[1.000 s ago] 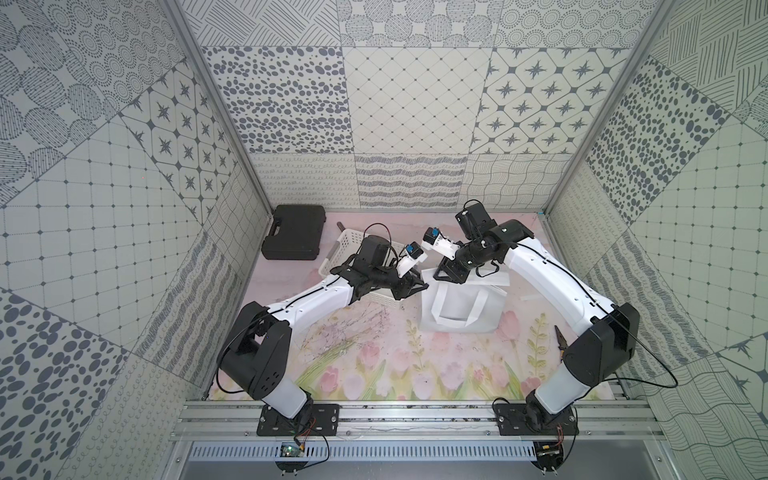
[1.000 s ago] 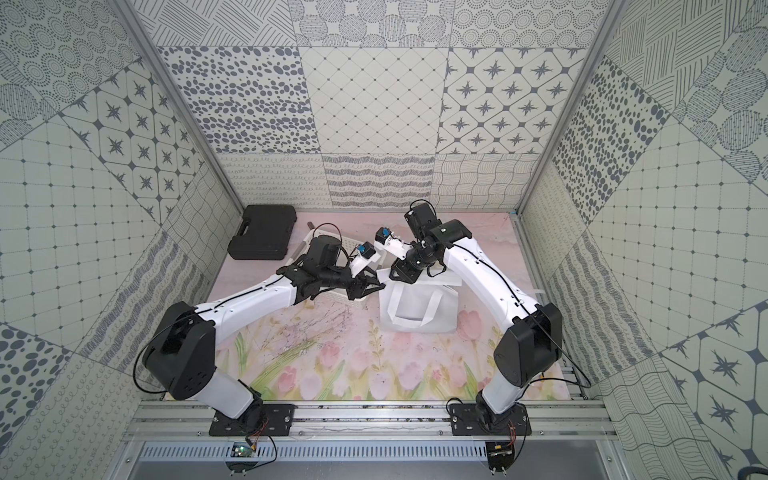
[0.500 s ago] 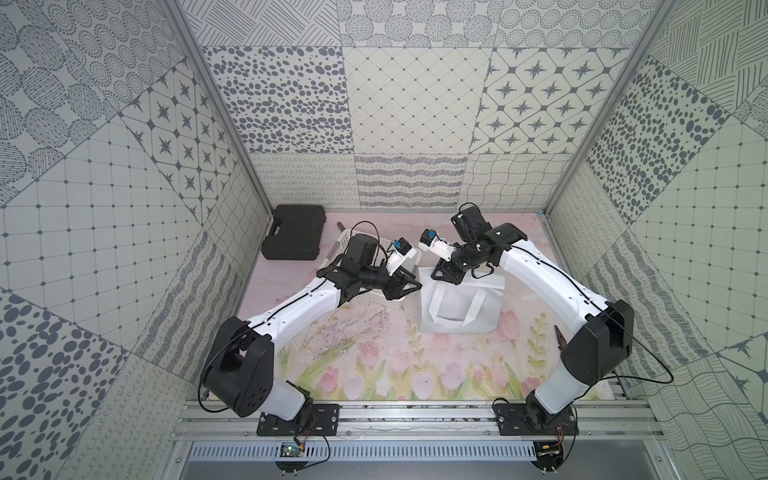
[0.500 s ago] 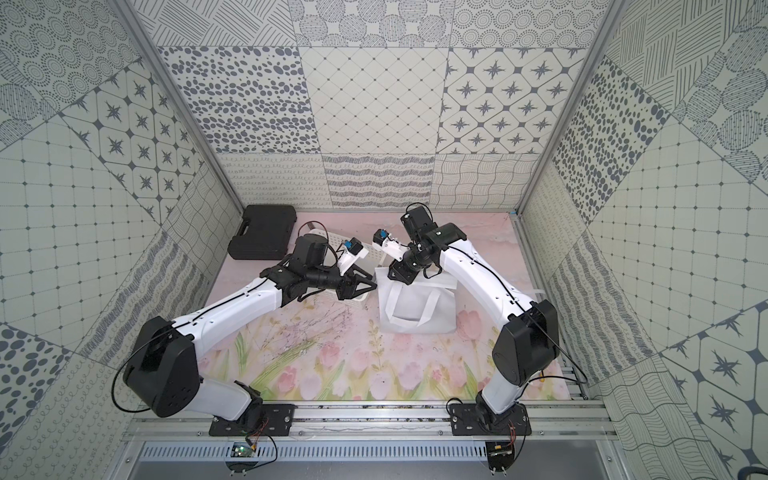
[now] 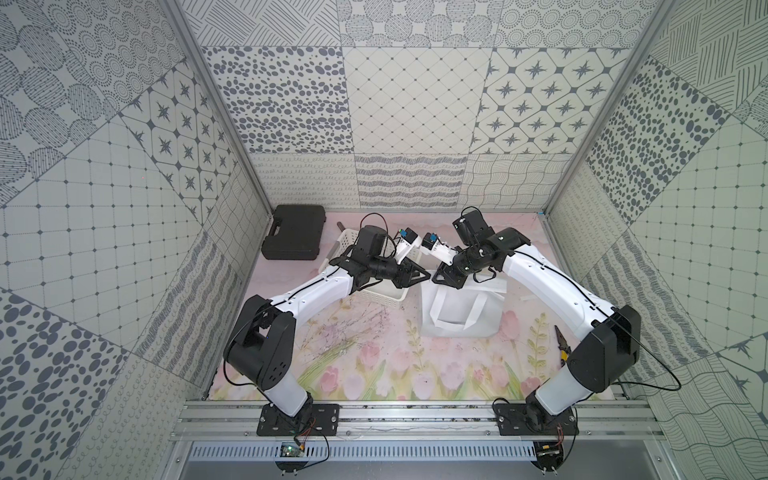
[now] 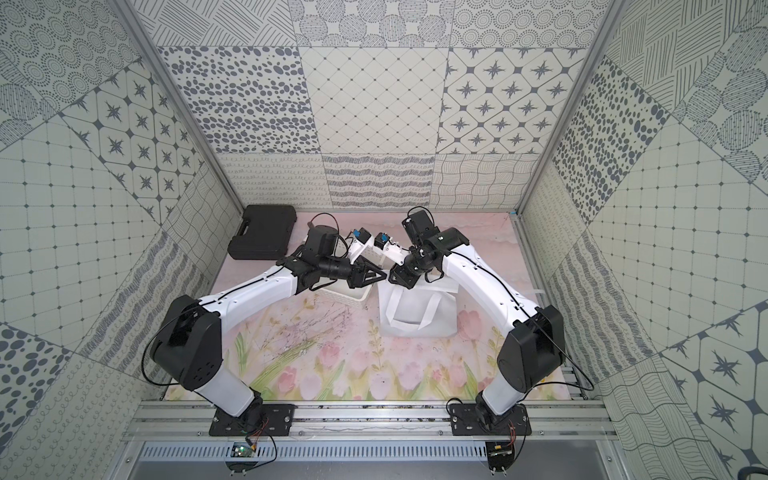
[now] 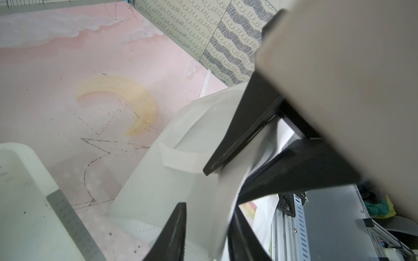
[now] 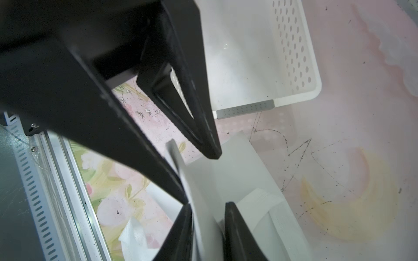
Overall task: Place the ice pack in the delivery bag
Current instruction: Seal the delivery bag at the center of the board.
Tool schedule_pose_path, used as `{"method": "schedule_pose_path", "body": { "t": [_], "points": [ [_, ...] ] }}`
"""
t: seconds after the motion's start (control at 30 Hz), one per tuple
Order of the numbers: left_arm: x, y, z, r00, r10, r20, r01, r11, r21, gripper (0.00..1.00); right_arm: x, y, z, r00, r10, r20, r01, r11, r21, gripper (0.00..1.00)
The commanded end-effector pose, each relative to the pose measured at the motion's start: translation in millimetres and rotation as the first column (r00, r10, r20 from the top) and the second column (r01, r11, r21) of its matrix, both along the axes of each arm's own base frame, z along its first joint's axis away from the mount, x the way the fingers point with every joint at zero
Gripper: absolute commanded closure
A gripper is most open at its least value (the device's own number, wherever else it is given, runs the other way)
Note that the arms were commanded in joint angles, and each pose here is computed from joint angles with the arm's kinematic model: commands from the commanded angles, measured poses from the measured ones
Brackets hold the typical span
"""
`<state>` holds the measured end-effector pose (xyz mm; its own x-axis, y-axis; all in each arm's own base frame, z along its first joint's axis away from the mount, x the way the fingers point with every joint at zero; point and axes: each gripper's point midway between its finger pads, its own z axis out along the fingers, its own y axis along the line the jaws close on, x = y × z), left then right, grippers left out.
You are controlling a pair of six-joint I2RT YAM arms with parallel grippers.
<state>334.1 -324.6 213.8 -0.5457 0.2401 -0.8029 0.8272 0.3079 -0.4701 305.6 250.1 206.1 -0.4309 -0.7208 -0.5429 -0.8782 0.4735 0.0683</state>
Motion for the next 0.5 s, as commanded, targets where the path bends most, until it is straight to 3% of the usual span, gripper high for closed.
{"method": "schedule_pose_path", "body": {
  "t": [0.0,0.07,0.2,0.27,0.33,0.47],
  "points": [
    [-1,-12,14,0.999,-0.053,0.01,0.054,0.997,-0.064,0.85,-15,-4,-7,0.999,0.004,-0.049,-0.005,1.0,-0.022,0.71],
    [-2,-13,11,0.998,-0.056,0.015,0.057,0.997,-0.058,1.0,-14,-5,-5,0.999,0.002,-0.04,-0.003,1.0,-0.021,0.71],
    [-4,-11,11,0.998,-0.046,0.046,0.048,0.998,-0.048,1.0,-8,-7,9,0.999,-0.043,0.019,0.043,0.999,0.005,0.59],
    [-4,-9,11,0.998,-0.04,0.057,0.043,0.998,-0.044,1.0,-1,-12,26,0.992,-0.097,0.087,0.094,0.995,0.033,0.43],
    [-5,-9,12,0.997,-0.041,0.058,0.043,0.998,-0.042,1.0,7,-20,46,0.97,-0.175,0.168,0.164,0.983,0.077,0.36],
    [-7,-10,20,0.997,-0.061,0.036,0.062,0.997,-0.034,0.72,11,-48,84,0.895,-0.336,0.295,0.292,0.939,0.182,0.26]
  ]
}}
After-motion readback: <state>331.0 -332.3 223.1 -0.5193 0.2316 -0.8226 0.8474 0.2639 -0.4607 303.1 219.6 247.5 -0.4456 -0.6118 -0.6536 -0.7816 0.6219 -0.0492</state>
